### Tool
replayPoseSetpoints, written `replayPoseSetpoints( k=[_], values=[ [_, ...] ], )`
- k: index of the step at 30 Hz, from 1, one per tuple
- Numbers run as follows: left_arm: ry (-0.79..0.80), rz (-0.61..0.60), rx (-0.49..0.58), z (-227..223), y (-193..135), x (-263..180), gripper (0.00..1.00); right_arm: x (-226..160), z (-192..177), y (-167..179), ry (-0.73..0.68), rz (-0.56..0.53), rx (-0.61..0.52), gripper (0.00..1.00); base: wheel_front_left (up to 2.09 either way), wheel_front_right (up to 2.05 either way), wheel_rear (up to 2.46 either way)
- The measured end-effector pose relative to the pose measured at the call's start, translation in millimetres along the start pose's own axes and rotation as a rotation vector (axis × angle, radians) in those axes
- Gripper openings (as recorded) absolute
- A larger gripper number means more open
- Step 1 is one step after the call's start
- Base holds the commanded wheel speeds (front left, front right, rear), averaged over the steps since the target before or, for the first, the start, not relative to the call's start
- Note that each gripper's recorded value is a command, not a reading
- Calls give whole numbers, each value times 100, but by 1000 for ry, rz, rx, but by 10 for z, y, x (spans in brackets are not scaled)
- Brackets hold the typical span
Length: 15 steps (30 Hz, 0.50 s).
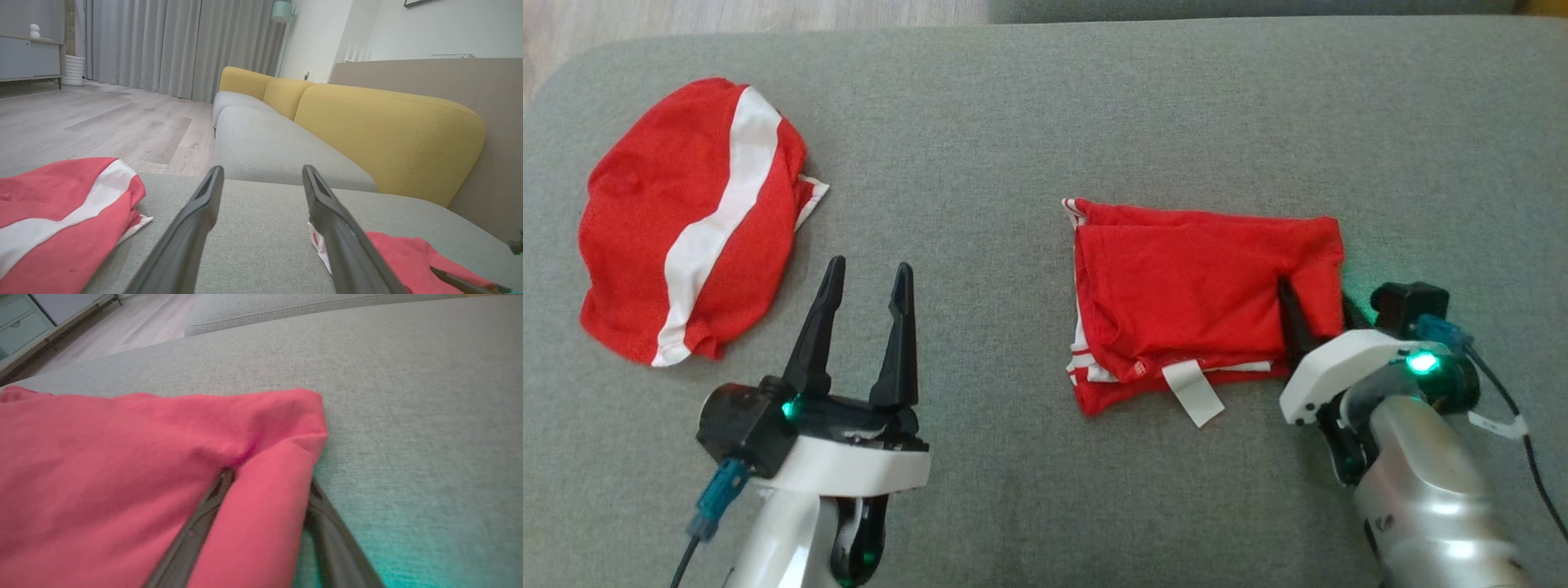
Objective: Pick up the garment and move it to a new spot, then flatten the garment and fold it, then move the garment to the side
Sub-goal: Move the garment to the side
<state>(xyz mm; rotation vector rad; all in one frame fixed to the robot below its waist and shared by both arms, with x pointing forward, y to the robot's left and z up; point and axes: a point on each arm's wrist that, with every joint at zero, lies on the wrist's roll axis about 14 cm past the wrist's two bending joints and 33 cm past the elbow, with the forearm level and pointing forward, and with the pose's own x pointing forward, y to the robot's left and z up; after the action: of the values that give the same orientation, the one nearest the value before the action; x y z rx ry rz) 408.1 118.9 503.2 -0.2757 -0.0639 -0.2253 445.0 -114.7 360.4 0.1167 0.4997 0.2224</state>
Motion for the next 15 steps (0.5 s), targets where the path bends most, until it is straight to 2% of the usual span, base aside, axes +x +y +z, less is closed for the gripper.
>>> replayPoseSetpoints(
  k=[4,8,11,15],
  values=[
    [-4,-5,-1,11,-18,9,100,0,34,15,-17,2,-30,0,0,0,0],
    [-9,-21,-3,27,-69,29,100,-37,119,-95,-38,-14,-114,0,0,0,0],
    [-11,-33,-5,28,-110,49,100,-110,226,-435,-52,-72,-198,0,0,0,0],
    [-6,-43,-9,6,-138,70,100,-228,576,-1029,-104,-184,-311,0,0,0,0]
  ],
)
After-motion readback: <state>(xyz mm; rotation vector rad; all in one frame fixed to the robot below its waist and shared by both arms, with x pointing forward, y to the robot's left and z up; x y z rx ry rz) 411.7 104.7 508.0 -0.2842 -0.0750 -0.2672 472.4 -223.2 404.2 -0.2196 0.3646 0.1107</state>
